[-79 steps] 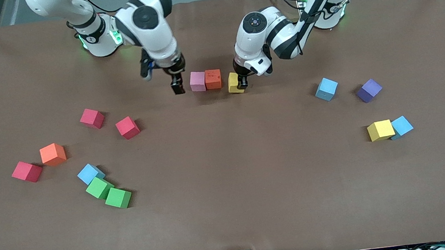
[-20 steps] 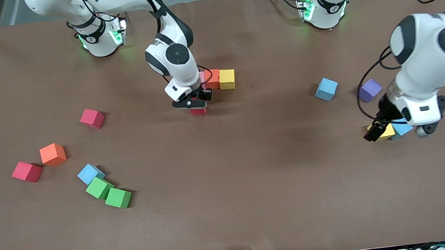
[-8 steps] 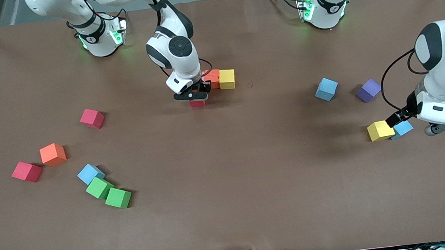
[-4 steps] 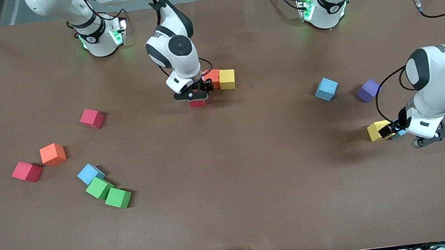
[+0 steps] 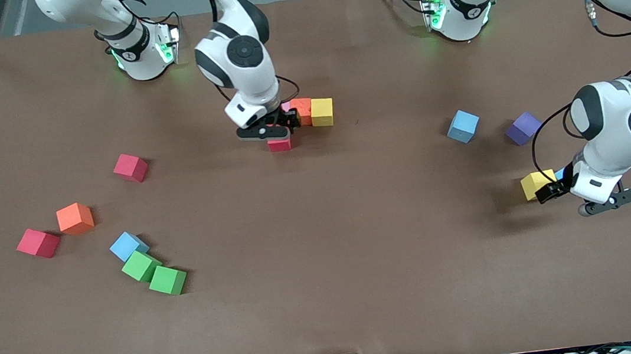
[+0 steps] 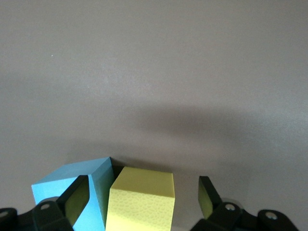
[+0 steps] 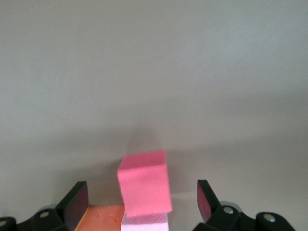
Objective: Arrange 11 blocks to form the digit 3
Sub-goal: 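Reach the green cubes with the right gripper while the left gripper holds yellow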
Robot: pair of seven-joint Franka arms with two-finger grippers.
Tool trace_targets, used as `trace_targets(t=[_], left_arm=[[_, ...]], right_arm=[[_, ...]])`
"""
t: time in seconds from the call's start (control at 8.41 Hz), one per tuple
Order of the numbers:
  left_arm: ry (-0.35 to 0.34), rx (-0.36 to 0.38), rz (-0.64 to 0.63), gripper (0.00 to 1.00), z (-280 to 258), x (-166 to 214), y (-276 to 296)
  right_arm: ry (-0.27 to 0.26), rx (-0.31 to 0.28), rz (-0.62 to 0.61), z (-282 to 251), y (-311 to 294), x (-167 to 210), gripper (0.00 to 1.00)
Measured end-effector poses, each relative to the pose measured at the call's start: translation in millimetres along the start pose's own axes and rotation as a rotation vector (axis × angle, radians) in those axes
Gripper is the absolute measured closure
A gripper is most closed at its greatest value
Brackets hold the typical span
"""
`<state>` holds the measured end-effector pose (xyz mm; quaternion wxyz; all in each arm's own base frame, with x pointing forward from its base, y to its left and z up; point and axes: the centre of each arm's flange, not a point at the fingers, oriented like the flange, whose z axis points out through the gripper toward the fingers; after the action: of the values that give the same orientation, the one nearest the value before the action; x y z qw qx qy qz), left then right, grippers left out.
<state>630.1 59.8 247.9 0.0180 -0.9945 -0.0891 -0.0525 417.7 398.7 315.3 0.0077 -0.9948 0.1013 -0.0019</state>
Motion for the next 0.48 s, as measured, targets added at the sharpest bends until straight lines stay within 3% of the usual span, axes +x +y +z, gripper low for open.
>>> trace_targets(t=[0.24,0.48], left_arm=[[0.022,-0.009,0.033,0.0,10.8,1.1,-0.3],[0.022,-0.012,0.039,0.0,23.8,0.2,-8.3]], right_arm=[[0.023,0.018,0.169,-22.5,60.6,85.6,0.0],[0.057,0.038,0.25,-36.8,136.9,170.8,0.0]])
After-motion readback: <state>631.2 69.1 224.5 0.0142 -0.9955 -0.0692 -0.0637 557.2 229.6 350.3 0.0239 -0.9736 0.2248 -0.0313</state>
